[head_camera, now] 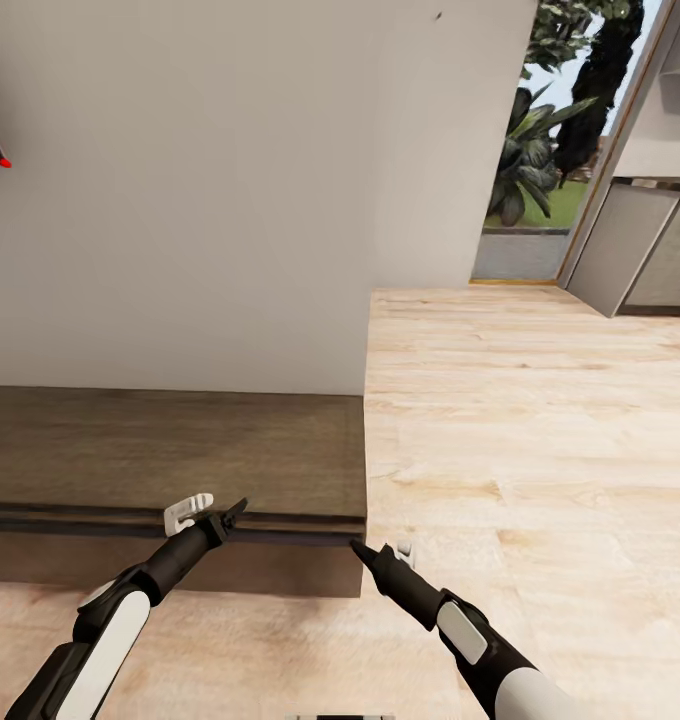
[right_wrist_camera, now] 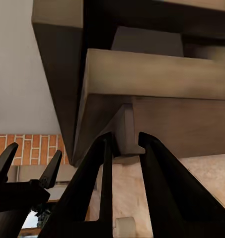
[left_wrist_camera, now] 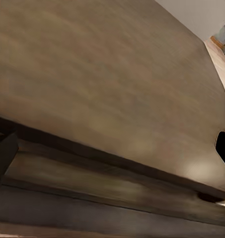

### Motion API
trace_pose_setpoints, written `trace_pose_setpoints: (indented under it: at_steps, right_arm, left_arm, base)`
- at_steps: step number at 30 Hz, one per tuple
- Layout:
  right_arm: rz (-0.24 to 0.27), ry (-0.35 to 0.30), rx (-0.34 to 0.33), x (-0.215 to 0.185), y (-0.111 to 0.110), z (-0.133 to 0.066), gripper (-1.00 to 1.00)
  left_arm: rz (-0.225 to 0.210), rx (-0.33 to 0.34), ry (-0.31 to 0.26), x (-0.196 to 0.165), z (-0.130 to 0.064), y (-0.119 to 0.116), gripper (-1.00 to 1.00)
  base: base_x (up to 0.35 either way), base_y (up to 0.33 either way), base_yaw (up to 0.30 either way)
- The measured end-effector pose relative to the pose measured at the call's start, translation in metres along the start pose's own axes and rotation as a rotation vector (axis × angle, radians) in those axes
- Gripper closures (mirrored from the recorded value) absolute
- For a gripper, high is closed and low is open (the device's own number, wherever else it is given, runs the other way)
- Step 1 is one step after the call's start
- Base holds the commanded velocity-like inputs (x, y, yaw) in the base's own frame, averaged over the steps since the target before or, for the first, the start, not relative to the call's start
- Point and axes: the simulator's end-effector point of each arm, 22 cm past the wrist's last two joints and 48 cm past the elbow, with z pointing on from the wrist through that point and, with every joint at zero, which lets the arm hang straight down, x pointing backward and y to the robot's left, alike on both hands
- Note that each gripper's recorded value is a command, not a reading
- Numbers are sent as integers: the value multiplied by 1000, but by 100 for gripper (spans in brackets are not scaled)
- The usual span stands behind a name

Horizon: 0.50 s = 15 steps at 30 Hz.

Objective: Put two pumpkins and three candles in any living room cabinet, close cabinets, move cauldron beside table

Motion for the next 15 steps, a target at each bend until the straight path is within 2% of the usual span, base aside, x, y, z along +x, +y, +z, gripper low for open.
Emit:
trace_pose_setpoints:
  at_steps: [8, 15]
  right_arm:
    - [-3, 2, 2, 0, 0, 0, 100]
    - [3, 0, -3, 1, 0, 0, 100]
  left_arm:
    - [0, 0, 0, 0, 0, 0, -100]
    - [0, 0, -1, 0, 0, 0, -100]
  base:
    - [-94, 0, 0]
    - [-29, 0, 0]
